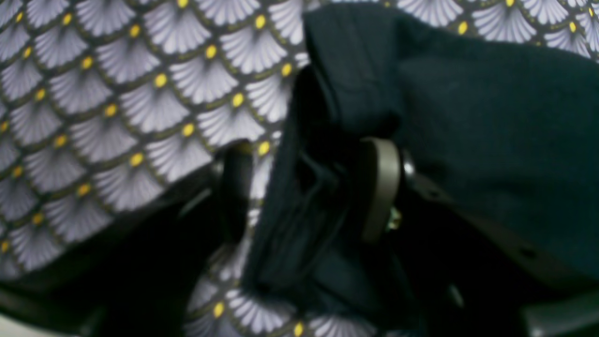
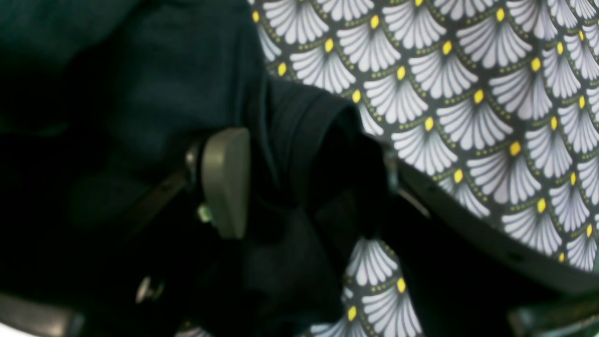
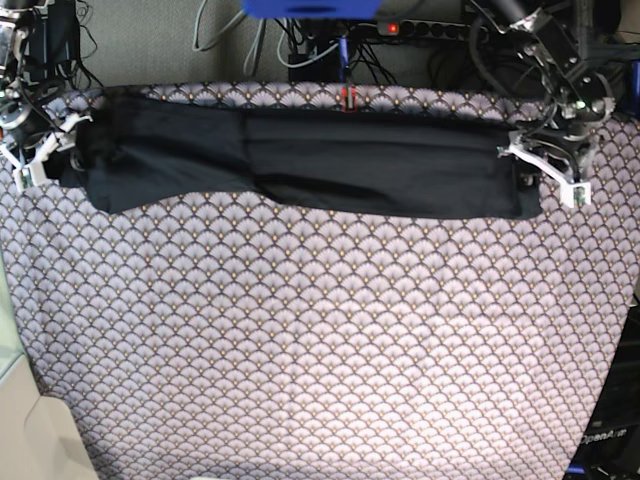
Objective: Fold the T-shirt properly
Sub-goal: 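Regrasp the strip end near the left gripper with the left gripper, then fold the held strip end with the left gripper toward the right gripper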
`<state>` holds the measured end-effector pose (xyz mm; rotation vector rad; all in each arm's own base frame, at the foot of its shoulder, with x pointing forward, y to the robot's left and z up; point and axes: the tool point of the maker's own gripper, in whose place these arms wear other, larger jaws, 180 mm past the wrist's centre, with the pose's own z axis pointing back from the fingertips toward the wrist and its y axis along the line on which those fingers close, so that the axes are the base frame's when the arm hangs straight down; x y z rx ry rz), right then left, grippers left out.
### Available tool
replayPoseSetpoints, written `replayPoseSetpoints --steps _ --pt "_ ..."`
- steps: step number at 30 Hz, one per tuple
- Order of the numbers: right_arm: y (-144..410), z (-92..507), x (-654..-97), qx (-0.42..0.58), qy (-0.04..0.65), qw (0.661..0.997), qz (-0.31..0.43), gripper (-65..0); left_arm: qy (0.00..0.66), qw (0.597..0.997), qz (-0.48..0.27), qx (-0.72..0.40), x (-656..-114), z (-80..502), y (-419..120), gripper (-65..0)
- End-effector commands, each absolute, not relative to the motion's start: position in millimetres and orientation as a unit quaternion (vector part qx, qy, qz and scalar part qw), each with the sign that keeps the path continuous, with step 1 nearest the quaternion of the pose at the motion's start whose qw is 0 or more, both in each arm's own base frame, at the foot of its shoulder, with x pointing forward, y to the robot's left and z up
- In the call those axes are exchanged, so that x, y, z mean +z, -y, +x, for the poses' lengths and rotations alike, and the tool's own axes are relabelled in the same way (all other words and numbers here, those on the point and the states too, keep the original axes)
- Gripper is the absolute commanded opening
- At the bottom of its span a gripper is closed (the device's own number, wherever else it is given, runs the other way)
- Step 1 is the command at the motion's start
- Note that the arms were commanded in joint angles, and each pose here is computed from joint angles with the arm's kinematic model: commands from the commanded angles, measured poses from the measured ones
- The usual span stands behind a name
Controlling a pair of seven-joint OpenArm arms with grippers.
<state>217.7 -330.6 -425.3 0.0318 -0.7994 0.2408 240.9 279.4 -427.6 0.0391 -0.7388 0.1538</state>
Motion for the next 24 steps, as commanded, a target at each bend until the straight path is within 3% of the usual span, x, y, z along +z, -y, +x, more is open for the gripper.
replayPoseSetpoints --steps 1,9,11,15,20,24 --pt "335.4 223.2 -416.3 0.124 0.398 0.909 0.009 -28.9 0.366 0.928 0.014 0.069 -424.7 245.9 -277.3 -31.8" --pt "336.3 223.4 -415.7 0.125 0.398 0.909 0.007 -28.9 0.357 0.931 0.005 0.075 -433.8 242.8 -274.2 -33.0" --pt "336.3 223.4 -415.7 0.125 0.398 0.909 0.007 -28.9 0.354 0.932 0.004 0.076 -435.2 241.2 -273.8 -40.7" --pt "336.3 223.4 -415.7 0.125 0.398 0.909 0.007 -28.9 0.352 0.933 0.0 0.077 -436.1 241.0 -266.8 -65.0" --pt "336.3 223.4 -415.7 0.125 0.398 0.909 0.007 -28.9 0.349 0.934 0.007 0.073 -430.1 239.1 -269.1 -65.0" --pt "336.2 223.7 -415.3 0.126 0.398 0.909 0.007 -28.9 0.387 0.92 0.028 0.048 -395.4 246.0 -257.2 -65.0"
